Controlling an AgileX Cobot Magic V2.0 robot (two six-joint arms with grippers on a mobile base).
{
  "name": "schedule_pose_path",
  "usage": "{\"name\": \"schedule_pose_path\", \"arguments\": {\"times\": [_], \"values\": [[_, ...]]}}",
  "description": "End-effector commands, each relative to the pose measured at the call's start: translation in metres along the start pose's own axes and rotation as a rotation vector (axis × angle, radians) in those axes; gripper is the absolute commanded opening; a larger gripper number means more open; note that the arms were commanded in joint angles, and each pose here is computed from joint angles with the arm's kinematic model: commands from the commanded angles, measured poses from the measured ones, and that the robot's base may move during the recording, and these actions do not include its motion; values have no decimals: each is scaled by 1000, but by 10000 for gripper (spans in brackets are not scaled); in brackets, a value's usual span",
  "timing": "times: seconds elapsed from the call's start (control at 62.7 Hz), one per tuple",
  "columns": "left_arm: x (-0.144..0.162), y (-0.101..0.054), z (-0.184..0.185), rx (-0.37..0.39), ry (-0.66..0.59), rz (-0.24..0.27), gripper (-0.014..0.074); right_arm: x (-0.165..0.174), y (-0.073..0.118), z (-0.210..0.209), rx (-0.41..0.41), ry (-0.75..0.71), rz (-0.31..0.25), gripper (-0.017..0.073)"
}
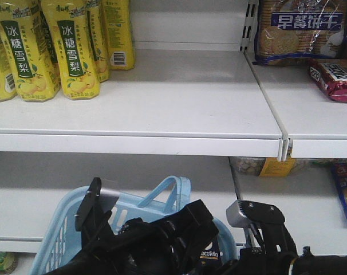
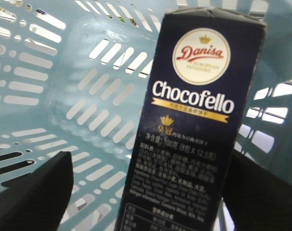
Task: Left arm holds basket, right arm returns cookies
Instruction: 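Reach the right gripper down into the basket toward the Chocofello box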
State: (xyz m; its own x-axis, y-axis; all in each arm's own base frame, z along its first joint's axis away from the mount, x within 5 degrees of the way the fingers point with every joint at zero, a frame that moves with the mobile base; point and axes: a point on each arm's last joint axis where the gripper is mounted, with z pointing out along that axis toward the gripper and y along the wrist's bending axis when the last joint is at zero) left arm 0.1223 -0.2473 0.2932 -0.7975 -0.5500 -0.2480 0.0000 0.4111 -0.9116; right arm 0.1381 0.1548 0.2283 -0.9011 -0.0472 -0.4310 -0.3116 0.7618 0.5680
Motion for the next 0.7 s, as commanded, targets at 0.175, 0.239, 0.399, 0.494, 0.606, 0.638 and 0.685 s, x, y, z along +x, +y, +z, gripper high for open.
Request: {"name": "schedule_pose_path", "arguments": {"times": [0.175, 0.239, 0.399, 0.494, 0.606, 0.638, 0.685], "values": [[-11, -20, -10, 84, -68, 18, -6, -9, 2, 5, 10, -41, -3, 463], [-11, -20, -10, 84, -68, 18, -6, -9, 1, 5, 11, -41, -2, 378], [-11, -20, -10, 84, -68, 18, -6, -10, 2, 5, 10, -42, -11, 203], [-11, -20, -10, 84, -68, 18, -6, -10, 3, 3, 6, -48, -13, 159], [-11, -20, -10, 84, -68, 18, -6, -10, 5, -1, -6, -63, -18, 165], [-11, -20, -10, 84, -68, 18, -6, -10, 5, -3, -11, -65, -21, 168], [-11, -20, -10, 84, -68, 18, -6, -9, 7, -7, -22, -71, -26, 171]]}}
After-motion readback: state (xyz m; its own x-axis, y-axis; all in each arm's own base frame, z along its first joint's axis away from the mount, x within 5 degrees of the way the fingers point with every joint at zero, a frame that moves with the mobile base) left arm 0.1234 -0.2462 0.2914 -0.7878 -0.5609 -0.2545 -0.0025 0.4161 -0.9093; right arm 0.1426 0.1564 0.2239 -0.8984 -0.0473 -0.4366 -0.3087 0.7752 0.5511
